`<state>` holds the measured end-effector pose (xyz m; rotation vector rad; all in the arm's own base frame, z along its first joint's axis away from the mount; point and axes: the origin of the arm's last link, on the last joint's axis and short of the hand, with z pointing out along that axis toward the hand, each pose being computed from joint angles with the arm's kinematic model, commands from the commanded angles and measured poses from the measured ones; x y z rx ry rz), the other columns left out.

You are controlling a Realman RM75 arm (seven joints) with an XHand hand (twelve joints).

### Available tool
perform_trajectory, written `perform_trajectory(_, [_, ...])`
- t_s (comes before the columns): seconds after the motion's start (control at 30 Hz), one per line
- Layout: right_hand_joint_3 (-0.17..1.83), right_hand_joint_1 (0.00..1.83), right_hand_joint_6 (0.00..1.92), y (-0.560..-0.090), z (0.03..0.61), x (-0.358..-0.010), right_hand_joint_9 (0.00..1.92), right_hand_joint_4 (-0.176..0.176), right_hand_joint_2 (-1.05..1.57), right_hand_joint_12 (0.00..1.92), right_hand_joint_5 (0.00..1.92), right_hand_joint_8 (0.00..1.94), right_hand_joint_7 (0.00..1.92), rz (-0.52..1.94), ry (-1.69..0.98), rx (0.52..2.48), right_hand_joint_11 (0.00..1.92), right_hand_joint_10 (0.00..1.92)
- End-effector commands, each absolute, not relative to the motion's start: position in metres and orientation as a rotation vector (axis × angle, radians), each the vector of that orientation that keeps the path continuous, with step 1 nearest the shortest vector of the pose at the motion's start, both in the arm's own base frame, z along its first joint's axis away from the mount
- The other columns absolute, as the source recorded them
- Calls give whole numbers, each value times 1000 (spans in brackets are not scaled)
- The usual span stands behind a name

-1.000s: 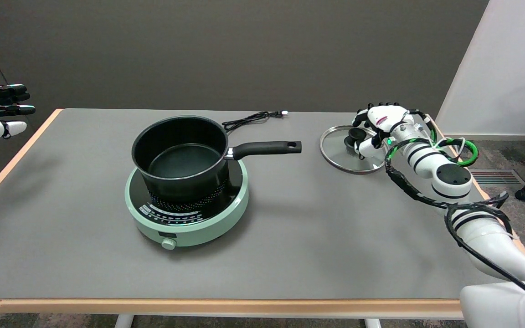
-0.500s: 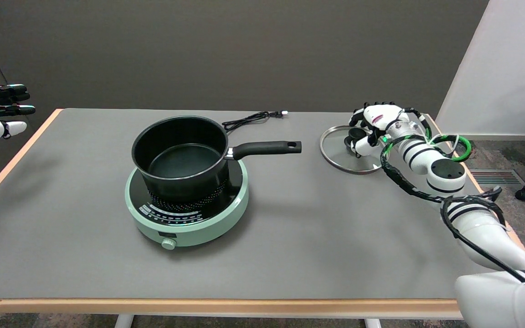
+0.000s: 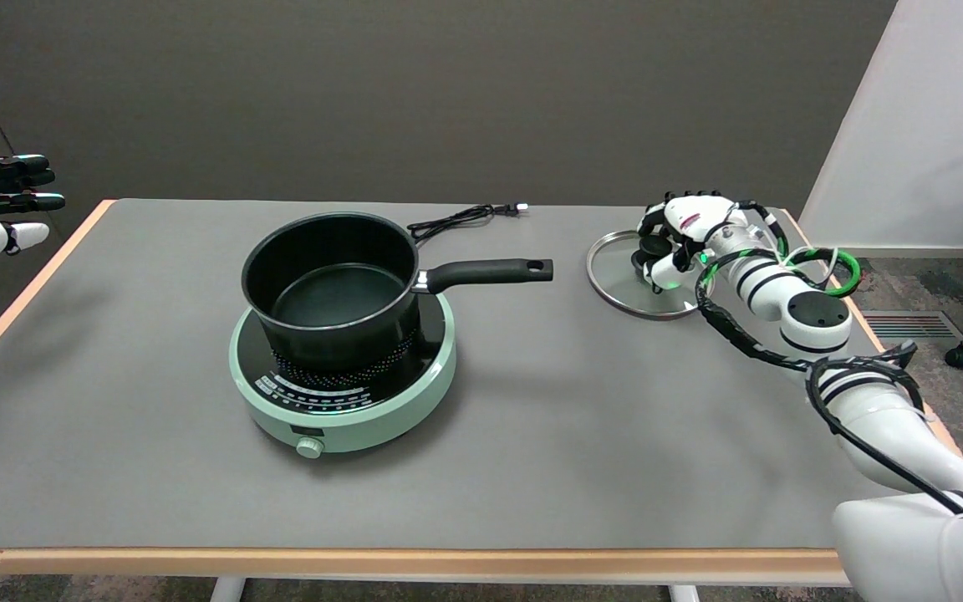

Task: Pick up the pot lid.

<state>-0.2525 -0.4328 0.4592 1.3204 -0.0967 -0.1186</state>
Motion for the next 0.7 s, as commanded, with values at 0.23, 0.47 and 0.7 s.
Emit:
perform_trajectory(0.23, [988,942,423,-433,458,-255,726,122,635,1300,643,249,749,-131,-99,1327,575,567])
perform_trajectory(0.47, [938,895,527,-432,457,-255,777,140,683,1286,693,330,821,-131,-95,1331,591,610])
perform_trajectory(0.7, [871,1001,749,-431,455,-255,842,176,761,1451,746,450,921,-138,-88,1332,610,693])
